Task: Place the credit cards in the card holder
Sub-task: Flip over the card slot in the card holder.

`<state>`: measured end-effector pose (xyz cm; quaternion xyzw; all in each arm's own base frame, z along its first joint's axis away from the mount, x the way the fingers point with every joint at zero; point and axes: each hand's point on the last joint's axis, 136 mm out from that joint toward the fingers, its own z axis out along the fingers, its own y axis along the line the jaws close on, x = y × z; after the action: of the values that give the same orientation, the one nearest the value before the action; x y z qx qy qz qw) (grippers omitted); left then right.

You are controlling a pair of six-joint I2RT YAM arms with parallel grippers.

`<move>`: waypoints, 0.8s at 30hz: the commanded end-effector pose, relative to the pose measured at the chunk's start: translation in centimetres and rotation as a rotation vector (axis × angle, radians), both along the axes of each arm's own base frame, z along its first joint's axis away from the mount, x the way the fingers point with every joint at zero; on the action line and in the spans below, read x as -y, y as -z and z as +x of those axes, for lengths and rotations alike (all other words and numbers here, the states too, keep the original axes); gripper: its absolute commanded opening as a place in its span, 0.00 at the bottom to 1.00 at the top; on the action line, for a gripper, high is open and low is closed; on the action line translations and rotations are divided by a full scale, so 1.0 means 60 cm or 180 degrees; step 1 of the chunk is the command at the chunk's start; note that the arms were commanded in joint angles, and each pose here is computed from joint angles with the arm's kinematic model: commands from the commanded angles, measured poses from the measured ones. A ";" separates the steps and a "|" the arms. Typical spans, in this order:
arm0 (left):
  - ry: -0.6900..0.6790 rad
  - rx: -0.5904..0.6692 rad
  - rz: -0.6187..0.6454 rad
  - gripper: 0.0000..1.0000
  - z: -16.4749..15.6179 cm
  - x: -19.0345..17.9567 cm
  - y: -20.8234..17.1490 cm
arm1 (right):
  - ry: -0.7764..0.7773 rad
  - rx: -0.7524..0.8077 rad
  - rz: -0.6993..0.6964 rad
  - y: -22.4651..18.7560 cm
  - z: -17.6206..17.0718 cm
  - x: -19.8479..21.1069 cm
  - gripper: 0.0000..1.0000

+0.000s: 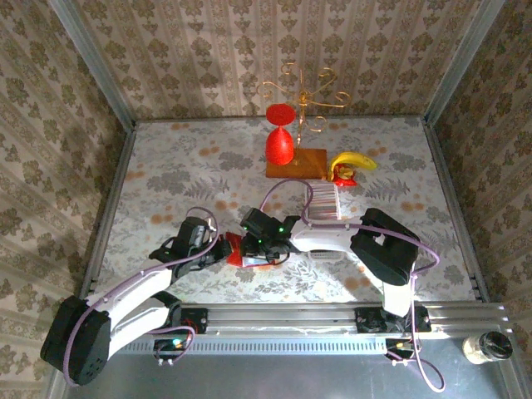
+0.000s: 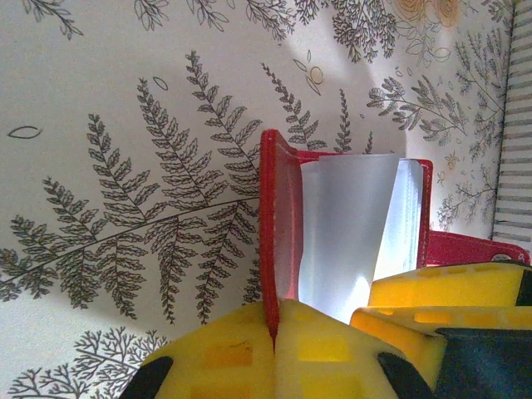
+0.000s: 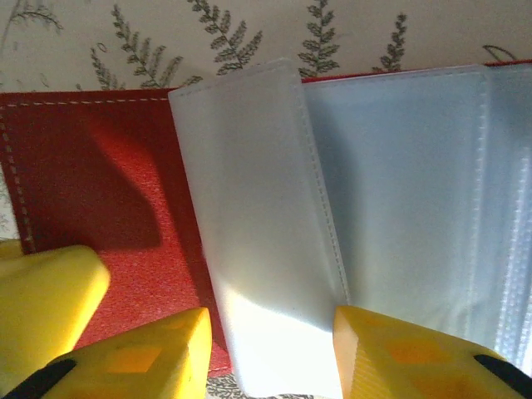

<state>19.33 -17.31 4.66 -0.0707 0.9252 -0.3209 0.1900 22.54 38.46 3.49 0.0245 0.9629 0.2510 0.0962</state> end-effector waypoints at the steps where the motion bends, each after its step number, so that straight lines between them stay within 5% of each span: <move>1: 0.0005 -0.0112 0.0046 0.00 -0.014 -0.003 0.020 | 0.0056 -0.0081 0.0160 0.009 -0.008 -0.011 0.43; 16: -0.0049 -0.0133 0.0070 0.00 -0.020 -0.008 0.038 | 0.0247 -0.0046 0.0584 -0.007 0.002 -0.034 0.43; 24: -0.0045 -0.0063 0.0139 0.34 -0.020 -0.015 0.029 | 0.0354 -0.0095 0.0413 0.014 -0.001 -0.012 0.42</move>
<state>18.59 -16.83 3.12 -0.0799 0.9297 -0.3084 0.1846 22.95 40.09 3.51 0.0758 0.9385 0.3225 0.0975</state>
